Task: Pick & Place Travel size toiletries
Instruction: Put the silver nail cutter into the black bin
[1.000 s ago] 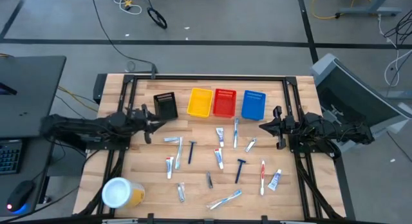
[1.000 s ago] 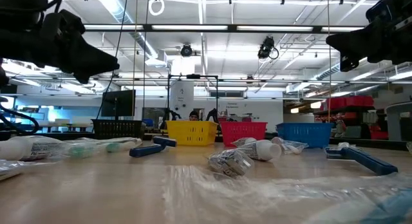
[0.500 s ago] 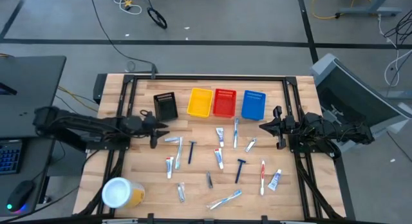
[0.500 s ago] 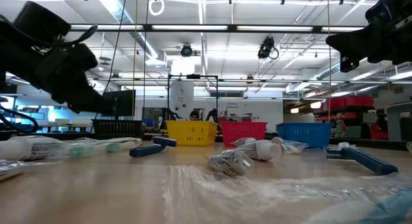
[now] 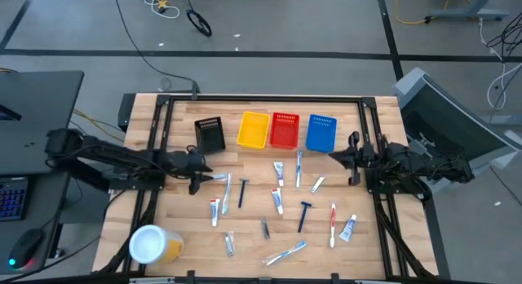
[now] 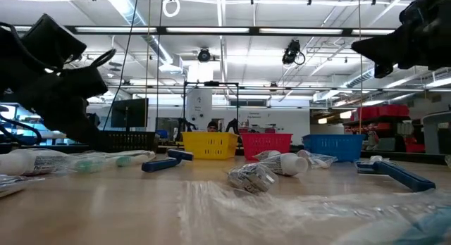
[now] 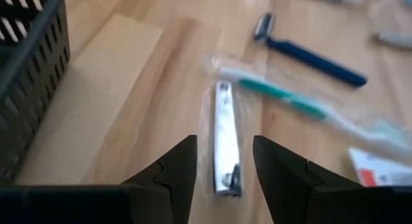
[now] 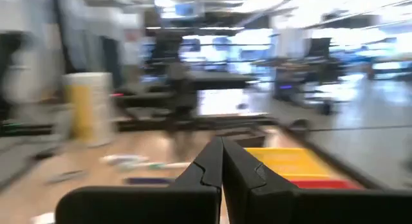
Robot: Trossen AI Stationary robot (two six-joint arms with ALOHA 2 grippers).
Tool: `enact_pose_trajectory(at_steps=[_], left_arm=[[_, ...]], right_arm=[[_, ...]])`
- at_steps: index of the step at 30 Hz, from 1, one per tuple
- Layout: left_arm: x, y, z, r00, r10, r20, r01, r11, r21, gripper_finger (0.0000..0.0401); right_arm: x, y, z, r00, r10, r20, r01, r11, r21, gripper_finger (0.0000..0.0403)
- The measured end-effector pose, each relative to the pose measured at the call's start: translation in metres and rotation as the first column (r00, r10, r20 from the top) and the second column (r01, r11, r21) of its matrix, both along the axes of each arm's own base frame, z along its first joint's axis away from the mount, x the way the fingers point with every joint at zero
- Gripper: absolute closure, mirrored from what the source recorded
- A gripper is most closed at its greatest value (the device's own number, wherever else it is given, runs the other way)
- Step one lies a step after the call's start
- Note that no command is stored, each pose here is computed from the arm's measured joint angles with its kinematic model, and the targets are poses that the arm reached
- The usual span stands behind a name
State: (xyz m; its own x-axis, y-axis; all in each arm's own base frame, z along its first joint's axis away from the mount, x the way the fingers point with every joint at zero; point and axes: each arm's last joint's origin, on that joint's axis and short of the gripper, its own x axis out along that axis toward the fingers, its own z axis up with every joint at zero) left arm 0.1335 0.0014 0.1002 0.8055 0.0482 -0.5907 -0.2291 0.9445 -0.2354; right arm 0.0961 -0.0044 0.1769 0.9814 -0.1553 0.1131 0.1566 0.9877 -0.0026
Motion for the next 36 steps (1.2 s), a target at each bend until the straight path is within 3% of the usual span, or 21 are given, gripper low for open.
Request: enact_pose_trajectory(at_steps=[3,7,14,25,31,36], left_arm=[[0.001,0.0,-0.003,1.0,-0.008,-0.022,0.008,1.0,0.015,0.0239],[0.003,0.0,-0.006,0.999,-0.024,-0.033,0.024,1.0,0.007,0.0239],[0.004,0.0,-0.013,0.993,-0.075,-0.089,0.082,0.994,0.07,0.024],[0.007,0.0,-0.011,0.997,-0.049,-0.055,0.053,0.995,0.086,0.0335],[0.014,0.0,-0.003,0.998,-0.065,-0.022,0.068,0.991,0.116,0.0336],[0.025,-0.001,0.008,0.994,-0.111,0.013,0.107,0.98,0.169,0.0318]], right_arm=[[-0.002,-0.005,0.001,0.981,-0.192,0.01,0.192,0.981,0.005,0.0397],[-0.004,-0.011,0.002,0.925,-0.38,0.017,0.38,0.924,0.034,0.0397],[-0.008,-0.016,0.002,0.822,-0.57,-0.002,0.57,0.821,0.021,0.0397],[-0.007,-0.016,-0.002,0.821,-0.57,-0.044,0.57,0.822,-0.006,0.0388],[-0.004,-0.012,-0.005,0.892,-0.449,-0.059,0.451,0.893,0.016,0.0358],[0.0,-0.011,-0.008,0.912,-0.399,-0.092,0.403,0.915,0.024,0.0336]])
